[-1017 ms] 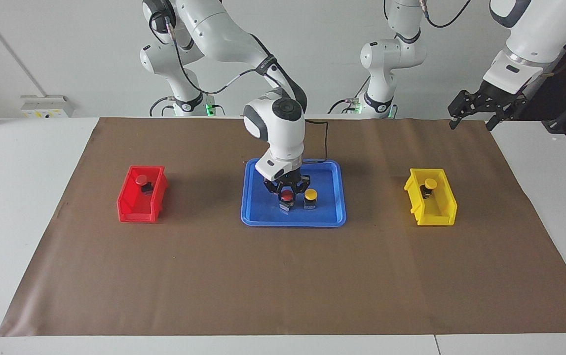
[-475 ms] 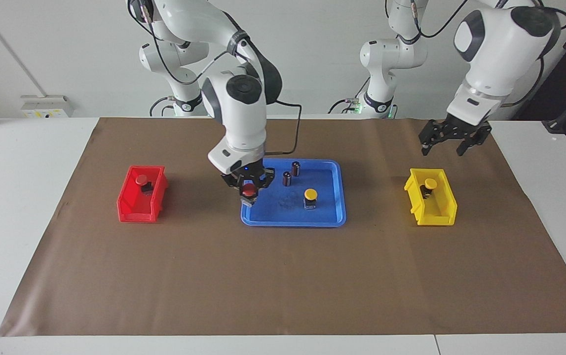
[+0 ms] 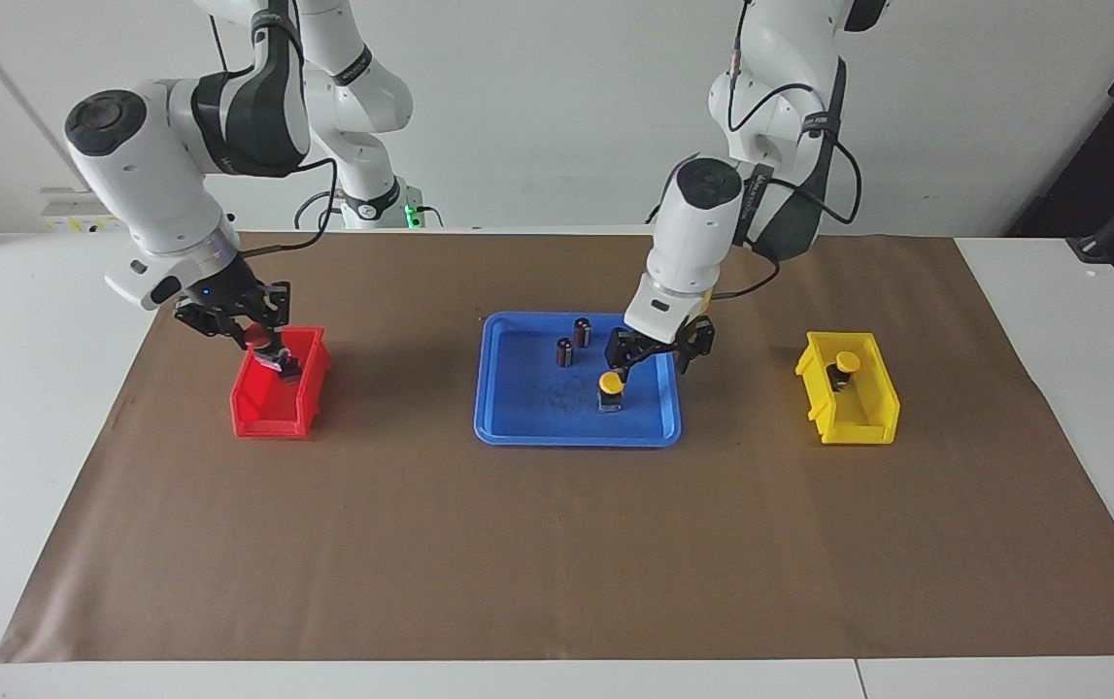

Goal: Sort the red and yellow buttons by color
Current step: 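Grasp the last yellow button with the left gripper while the right gripper releases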

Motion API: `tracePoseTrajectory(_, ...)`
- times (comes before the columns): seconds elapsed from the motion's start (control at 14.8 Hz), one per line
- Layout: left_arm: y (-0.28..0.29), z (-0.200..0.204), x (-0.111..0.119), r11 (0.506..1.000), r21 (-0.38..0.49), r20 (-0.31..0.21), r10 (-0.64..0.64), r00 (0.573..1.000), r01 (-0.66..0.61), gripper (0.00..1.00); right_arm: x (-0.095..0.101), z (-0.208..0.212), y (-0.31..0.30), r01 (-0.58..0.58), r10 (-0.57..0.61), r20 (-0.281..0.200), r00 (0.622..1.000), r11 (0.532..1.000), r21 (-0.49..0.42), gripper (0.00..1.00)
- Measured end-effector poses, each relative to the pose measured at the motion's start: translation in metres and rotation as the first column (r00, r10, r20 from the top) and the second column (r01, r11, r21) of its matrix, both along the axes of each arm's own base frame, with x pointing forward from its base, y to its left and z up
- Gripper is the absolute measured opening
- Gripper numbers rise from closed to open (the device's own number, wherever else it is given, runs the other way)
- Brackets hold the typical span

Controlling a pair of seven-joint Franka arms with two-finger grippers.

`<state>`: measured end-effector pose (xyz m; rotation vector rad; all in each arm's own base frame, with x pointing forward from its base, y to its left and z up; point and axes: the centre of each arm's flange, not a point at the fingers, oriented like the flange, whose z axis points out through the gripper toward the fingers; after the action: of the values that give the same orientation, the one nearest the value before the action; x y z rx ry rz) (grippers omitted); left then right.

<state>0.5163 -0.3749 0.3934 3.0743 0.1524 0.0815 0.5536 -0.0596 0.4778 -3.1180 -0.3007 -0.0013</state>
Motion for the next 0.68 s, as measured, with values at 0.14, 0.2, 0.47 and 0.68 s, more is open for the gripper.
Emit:
tracePoseTrajectory(0.14, -0.017, -0.019, -0.002, 1.0, 0.012, -0.021, -0.012, 1.0, 0.012, 1.0, -0.01, -0.028, -0.01, -0.015, 0.015, 0.036, 0.999, 1.0, -0.005, 0.42)
tracePoseTrajectory(0.2, -0.021, -0.026, -0.004, 1.0, 0.017, -0.028, -0.018, 0.999, 0.018, 1.0, -0.016, -0.04, -0.01, -0.016, 0.016, 0.046, 0.999, 1.0, -0.007, 0.42)
tracePoseTrajectory(0.47, -0.022, -0.035, -0.007, 0.999, 0.037, -0.053, -0.022, 0.998, 0.024, 0.99, -0.024, -0.062, -0.005, 0.008, -0.011, 0.078, 0.997, 1.0, 0.029, 0.42)
tracePoseTrajectory(0.68, -0.02, -0.036, -0.006, 0.999, 0.04, -0.055, -0.017, 0.998, 0.02, 0.9, -0.028, -0.079, -0.005, -0.001, -0.002, 0.102, 0.995, 1.0, 0.027, 0.42)
